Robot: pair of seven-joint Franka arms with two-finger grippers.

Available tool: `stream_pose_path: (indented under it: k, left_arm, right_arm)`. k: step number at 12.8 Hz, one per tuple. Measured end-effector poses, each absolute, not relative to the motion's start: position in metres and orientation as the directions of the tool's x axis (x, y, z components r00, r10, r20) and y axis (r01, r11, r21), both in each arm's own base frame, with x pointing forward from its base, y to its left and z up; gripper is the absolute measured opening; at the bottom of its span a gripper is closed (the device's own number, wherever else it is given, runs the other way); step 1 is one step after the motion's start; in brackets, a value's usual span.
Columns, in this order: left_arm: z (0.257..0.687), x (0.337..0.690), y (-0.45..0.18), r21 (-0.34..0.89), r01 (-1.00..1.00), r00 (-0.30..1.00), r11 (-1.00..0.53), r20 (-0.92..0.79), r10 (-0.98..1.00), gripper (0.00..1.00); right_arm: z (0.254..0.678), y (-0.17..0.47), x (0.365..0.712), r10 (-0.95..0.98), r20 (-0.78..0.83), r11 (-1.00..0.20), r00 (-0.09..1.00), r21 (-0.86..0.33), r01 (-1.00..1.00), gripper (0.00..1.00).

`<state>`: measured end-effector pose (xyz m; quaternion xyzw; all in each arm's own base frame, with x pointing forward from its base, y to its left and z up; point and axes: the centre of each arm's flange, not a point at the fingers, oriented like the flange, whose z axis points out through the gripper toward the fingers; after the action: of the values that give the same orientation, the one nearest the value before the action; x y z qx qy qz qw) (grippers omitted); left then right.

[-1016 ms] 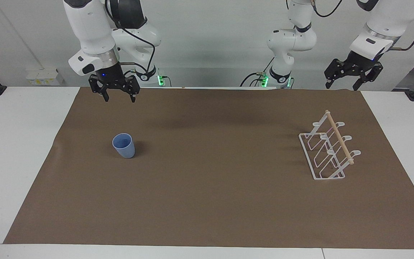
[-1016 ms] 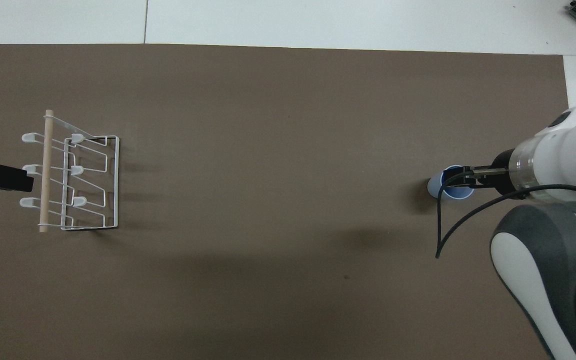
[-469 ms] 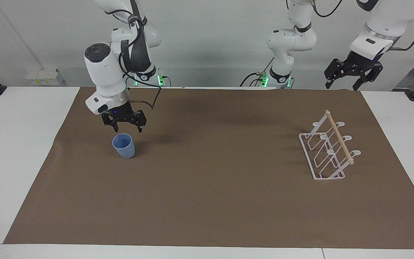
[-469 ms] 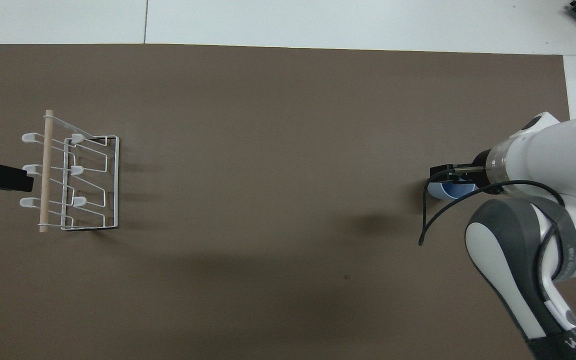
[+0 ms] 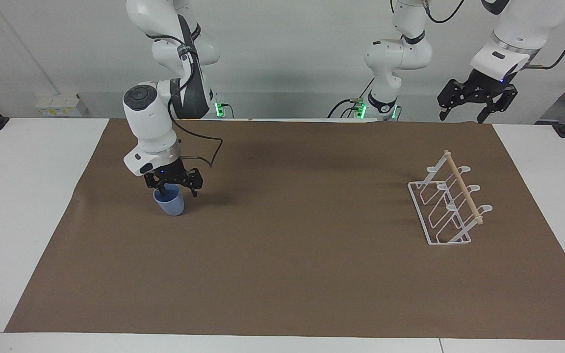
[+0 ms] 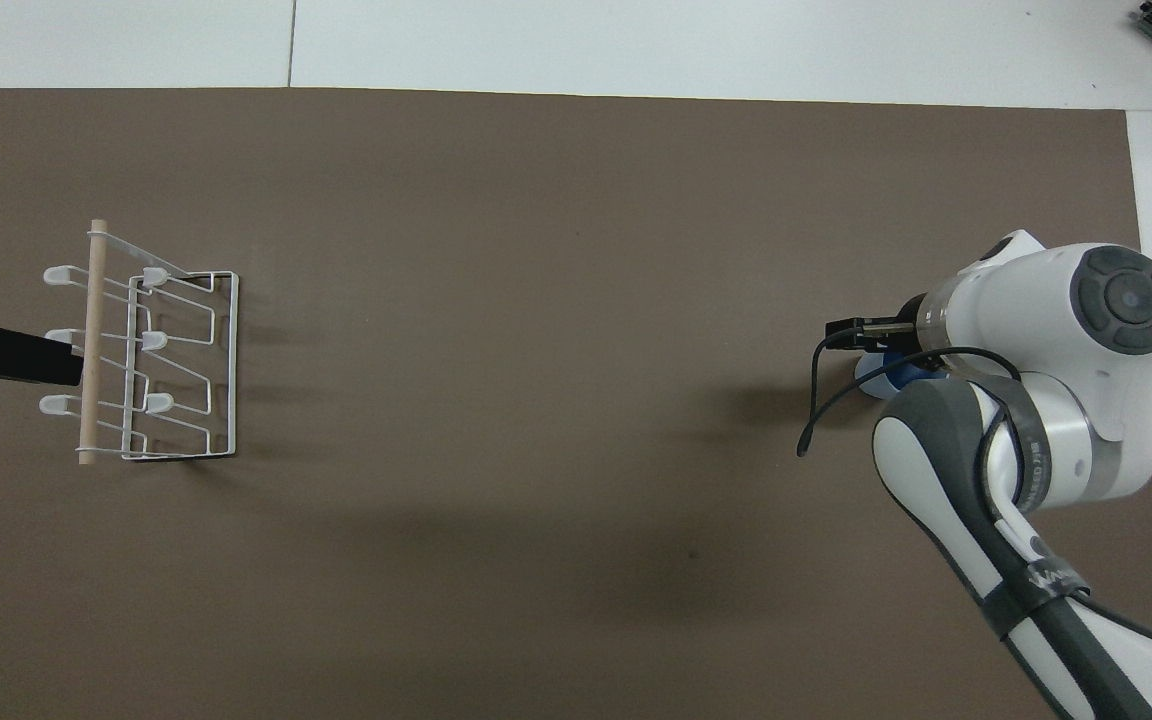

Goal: Hang cup on cup holder
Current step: 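Close the right gripper on the blue cup rim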

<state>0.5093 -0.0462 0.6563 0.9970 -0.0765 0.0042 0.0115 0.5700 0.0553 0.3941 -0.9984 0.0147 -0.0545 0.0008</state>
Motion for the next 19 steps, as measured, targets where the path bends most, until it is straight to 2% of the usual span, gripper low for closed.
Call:
stream_pose_path:
  k: [7, 14, 15, 16, 17, 19]
  left_arm:
    - [0.657, 0.509, -0.046, 0.022, -0.153, 0.988, -0.988, 0.011, -0.153, 1.00]
    - [0.656, 0.509, -0.046, 0.022, -0.153, 0.988, -0.988, 0.010, -0.153, 1.00]
    - [0.656, 0.509, -0.046, 0.022, -0.153, 0.988, -0.988, 0.010, -0.153, 1.00]
    - [0.656, 0.509, -0.046, 0.022, -0.153, 0.988, -0.988, 0.010, -0.153, 1.00]
    - [0.656, 0.509, -0.046, 0.022, -0.153, 0.988, -0.988, 0.010, -0.153, 1.00]
    - [0.656, 0.509, -0.046, 0.022, -0.153, 0.988, -0.988, 0.010, -0.153, 1.00]
  right_arm:
    - [0.366, 0.054, 0.559, -0.029, 0.053, -1.000, 0.998, 0.003, -0.029, 1.00]
    - [0.366, 0.054, 0.560, -0.030, 0.064, -1.000, 0.997, 0.002, -0.030, 1.00]
    - [0.367, 0.054, 0.561, -0.030, 0.071, -1.000, 0.997, 0.001, -0.031, 0.93]
    - [0.368, 0.054, 0.562, -0.031, 0.086, -1.000, 0.996, -0.001, -0.031, 0.93]
    - [0.368, 0.053, 0.563, -0.032, 0.092, -0.999, 0.995, -0.002, -0.032, 0.82]
    - [0.368, 0.052, 0.562, -0.034, 0.092, -0.999, 0.995, -0.002, -0.034, 0.52]
